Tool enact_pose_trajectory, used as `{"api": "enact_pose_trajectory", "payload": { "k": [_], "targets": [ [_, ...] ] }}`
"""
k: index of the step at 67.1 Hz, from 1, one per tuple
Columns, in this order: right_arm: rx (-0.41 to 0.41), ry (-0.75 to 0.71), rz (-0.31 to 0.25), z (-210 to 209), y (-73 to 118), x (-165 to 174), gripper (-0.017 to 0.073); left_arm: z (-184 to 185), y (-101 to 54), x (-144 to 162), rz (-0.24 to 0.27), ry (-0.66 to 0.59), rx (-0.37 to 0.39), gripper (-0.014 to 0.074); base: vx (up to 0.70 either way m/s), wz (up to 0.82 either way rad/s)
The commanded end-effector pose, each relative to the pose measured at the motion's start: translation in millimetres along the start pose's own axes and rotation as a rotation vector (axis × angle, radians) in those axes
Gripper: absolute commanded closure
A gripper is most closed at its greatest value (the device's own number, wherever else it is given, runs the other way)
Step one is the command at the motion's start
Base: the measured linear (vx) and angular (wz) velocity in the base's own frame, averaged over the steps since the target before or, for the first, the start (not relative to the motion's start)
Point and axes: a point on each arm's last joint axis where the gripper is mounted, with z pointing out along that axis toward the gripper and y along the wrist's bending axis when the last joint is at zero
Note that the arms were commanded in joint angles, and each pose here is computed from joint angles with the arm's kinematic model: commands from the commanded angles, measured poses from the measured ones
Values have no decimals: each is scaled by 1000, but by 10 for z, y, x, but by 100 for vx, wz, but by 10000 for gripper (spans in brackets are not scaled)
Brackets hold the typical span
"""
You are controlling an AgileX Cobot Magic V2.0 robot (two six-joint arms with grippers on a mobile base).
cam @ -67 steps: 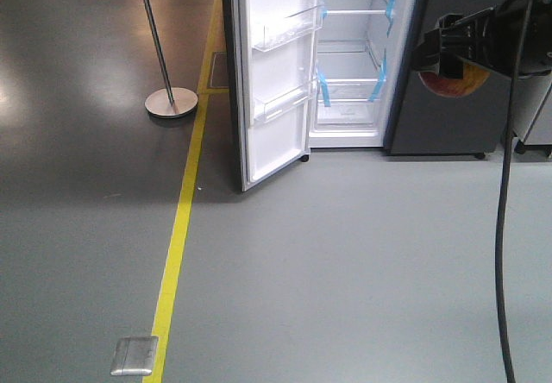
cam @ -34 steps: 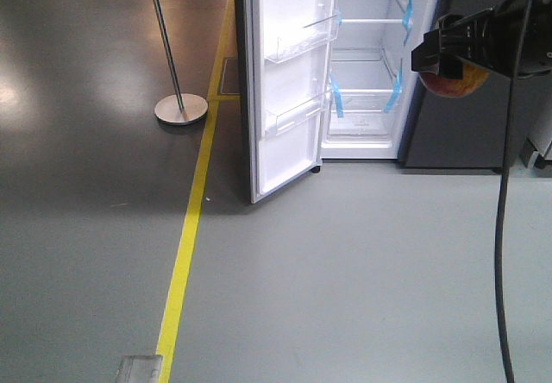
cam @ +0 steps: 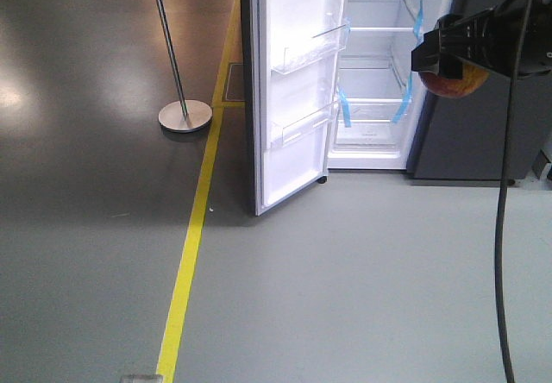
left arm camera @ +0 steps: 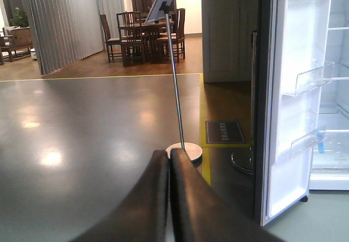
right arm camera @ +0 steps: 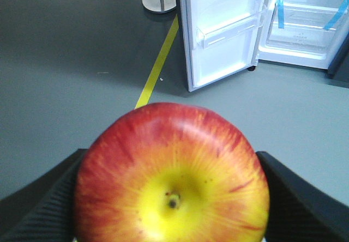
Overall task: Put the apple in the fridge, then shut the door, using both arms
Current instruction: 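Approach the refrigerator opening with the apple held in the right gripper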
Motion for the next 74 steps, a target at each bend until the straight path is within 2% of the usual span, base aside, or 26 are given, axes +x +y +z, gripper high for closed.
{"api": "enact_pose_trajectory", "payload": {
  "k": [1, 74],
  "targets": [
    [3, -135, -14, -215, 43, -166, 454, -8, -22, -14, -2, -63, 27, 601, 12, 1],
    [3, -135, -14, -215, 43, -166, 454, -8, -22, -14, -2, -63, 27, 601, 11, 0]
  ]
}}
